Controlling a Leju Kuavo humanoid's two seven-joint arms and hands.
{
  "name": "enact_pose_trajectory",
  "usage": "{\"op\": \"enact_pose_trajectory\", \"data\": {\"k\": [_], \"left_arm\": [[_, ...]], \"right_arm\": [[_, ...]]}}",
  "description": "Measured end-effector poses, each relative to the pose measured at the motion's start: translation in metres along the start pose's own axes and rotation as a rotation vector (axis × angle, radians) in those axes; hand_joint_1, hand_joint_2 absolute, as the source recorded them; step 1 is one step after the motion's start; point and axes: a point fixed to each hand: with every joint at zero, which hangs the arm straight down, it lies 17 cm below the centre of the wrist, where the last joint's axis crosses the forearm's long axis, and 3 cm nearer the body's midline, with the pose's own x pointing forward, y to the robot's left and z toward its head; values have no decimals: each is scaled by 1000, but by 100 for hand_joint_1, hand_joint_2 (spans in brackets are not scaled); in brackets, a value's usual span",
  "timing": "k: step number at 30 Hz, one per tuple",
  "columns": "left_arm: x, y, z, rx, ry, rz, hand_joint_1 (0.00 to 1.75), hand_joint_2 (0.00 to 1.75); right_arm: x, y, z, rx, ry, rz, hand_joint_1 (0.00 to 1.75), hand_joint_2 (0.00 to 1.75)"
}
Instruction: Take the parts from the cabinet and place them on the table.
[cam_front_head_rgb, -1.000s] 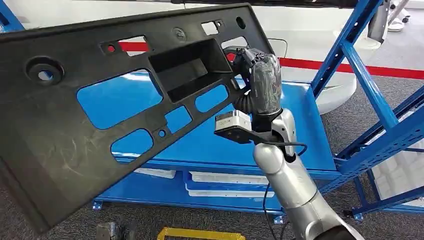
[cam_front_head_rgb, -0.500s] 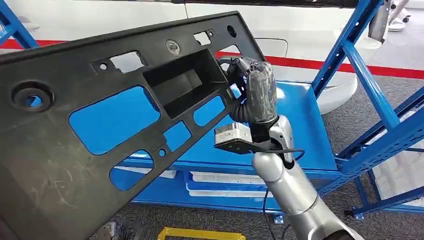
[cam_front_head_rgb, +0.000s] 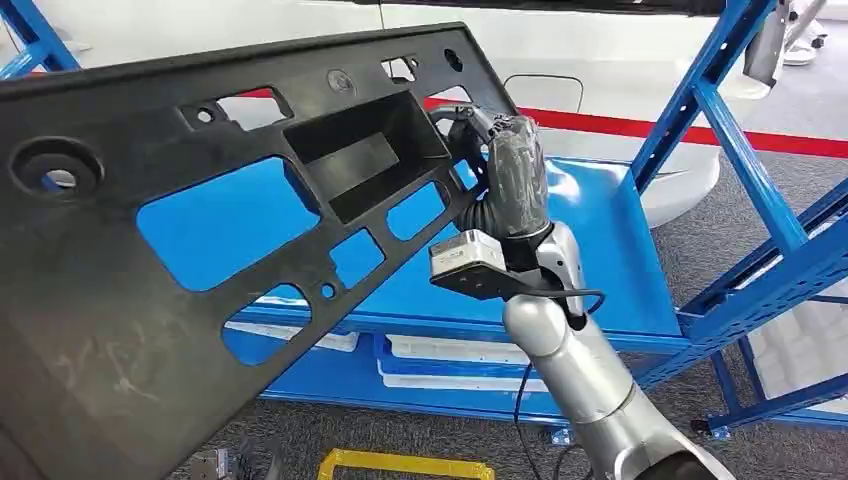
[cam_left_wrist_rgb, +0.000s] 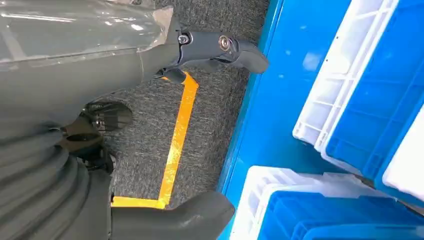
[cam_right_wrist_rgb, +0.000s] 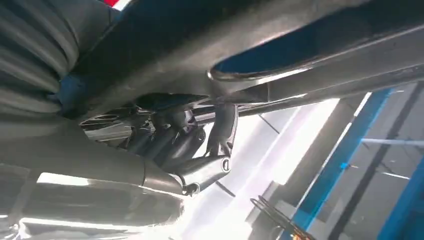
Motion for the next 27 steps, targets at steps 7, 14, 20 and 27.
{"op": "enact_pose_trajectory", "data": {"k": [7, 14, 20, 27], "left_arm": [[-2, 4, 2, 8, 2, 3, 0, 175], [-7, 6, 6, 7, 10, 18, 0, 175], [-3, 7, 4, 7, -3, 19, 0, 175], [-3, 5, 5, 1, -3, 21, 0, 175]], "right_arm": [[1, 4, -5, 2, 4, -40, 175, 175], [0, 6, -3, -1, 12, -75, 175, 175], [0, 4, -4, -8, 14, -85, 175, 175], [-5, 5, 2, -7, 34, -91, 175, 175]]}}
